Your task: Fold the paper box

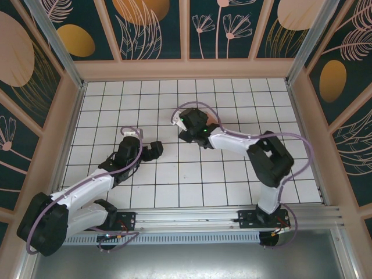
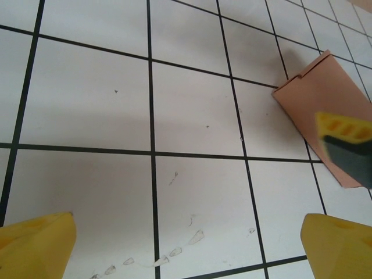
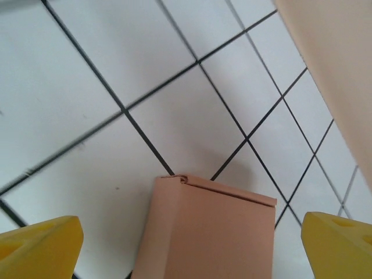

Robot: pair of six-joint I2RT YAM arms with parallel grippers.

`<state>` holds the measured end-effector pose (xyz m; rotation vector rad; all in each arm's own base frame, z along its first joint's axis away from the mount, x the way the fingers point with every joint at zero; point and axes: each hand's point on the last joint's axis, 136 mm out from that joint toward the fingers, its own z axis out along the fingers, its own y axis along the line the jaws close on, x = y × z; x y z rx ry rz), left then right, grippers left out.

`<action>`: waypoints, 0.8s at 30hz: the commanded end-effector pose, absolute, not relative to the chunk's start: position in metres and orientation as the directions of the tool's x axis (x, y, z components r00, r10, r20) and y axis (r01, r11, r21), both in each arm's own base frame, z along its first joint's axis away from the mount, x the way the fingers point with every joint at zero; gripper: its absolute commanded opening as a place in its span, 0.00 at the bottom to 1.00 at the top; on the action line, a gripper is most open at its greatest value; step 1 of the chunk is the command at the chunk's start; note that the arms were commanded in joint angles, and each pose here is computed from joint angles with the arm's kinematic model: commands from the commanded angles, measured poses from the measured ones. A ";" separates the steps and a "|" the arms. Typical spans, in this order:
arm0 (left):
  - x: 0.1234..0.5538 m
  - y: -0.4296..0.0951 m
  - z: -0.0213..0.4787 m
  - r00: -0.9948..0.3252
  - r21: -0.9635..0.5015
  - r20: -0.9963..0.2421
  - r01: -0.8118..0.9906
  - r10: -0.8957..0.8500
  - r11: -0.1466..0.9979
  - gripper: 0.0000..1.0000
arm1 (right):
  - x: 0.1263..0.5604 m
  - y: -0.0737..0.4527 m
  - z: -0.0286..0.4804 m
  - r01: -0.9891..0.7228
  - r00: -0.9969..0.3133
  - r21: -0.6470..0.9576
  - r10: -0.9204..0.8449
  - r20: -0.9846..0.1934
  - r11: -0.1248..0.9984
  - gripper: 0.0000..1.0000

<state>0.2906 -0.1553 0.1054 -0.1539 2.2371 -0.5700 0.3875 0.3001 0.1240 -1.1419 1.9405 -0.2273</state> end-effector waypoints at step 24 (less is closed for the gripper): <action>0.359 -0.015 0.156 -0.136 0.067 -0.990 -0.174 0.043 0.982 0.99 | 0.358 -0.013 0.148 0.137 -0.160 0.094 0.115 -0.980 0.986 0.99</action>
